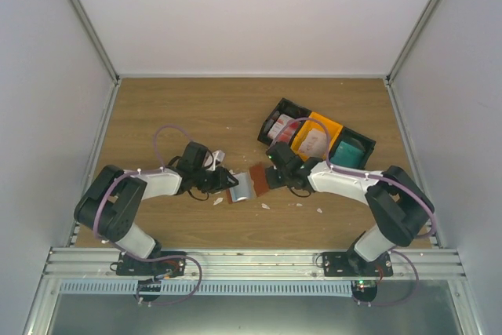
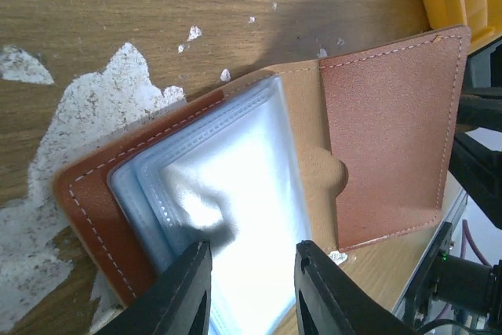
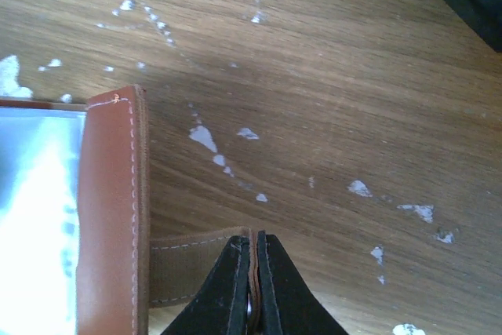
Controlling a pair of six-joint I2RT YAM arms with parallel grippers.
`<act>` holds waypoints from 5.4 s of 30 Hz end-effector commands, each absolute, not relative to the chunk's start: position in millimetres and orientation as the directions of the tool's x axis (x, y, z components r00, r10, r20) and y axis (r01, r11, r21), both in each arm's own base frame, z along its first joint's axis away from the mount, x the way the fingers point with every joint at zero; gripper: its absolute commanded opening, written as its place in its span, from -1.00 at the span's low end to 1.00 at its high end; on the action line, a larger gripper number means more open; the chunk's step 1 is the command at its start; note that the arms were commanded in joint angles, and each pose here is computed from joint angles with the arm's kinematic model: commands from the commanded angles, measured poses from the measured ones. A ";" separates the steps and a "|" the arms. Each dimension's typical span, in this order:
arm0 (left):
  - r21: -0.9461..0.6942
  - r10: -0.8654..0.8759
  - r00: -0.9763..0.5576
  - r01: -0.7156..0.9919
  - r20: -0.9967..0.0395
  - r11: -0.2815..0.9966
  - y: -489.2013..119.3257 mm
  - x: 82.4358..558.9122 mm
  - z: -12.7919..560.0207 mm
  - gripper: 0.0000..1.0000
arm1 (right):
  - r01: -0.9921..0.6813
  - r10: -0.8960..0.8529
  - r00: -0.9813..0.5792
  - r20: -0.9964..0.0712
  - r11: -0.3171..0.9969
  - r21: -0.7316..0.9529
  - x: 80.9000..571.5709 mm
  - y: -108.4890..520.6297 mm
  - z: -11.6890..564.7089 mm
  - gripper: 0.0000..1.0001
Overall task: Put the credit cards into the card holder
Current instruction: Open the card holder at the center of the board.
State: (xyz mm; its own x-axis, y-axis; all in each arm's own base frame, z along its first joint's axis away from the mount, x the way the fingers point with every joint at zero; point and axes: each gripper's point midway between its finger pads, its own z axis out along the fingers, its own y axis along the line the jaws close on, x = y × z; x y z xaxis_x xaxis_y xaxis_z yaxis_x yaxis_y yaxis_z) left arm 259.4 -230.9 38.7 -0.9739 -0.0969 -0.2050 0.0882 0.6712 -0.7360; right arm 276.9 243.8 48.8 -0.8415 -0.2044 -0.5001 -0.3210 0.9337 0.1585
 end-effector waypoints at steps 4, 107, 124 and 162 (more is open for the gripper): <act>-0.717 -0.068 -0.974 0.110 -0.215 0.688 -232.6 263.9 34.3 -0.35 | -0.291 -0.202 -0.833 -0.514 0.952 0.097 286.1 232.9 50.5 -0.90; -0.617 0.073 -0.971 0.201 -0.226 0.761 -260.5 264.4 26.0 -0.46 | -0.396 -0.326 -0.776 -0.540 0.918 0.015 330.8 248.0 14.6 0.20; -0.692 -0.082 -0.958 0.138 -0.275 0.709 -256.3 263.7 53.3 -0.47 | -0.074 0.034 -0.980 -0.197 0.854 0.515 243.5 284.4 17.3 0.29; -0.594 -0.056 -0.964 0.114 -0.260 0.796 -249.7 291.2 21.5 -0.46 | -0.458 -0.179 -0.834 -0.521 0.751 0.475 266.9 317.8 100.9 -0.19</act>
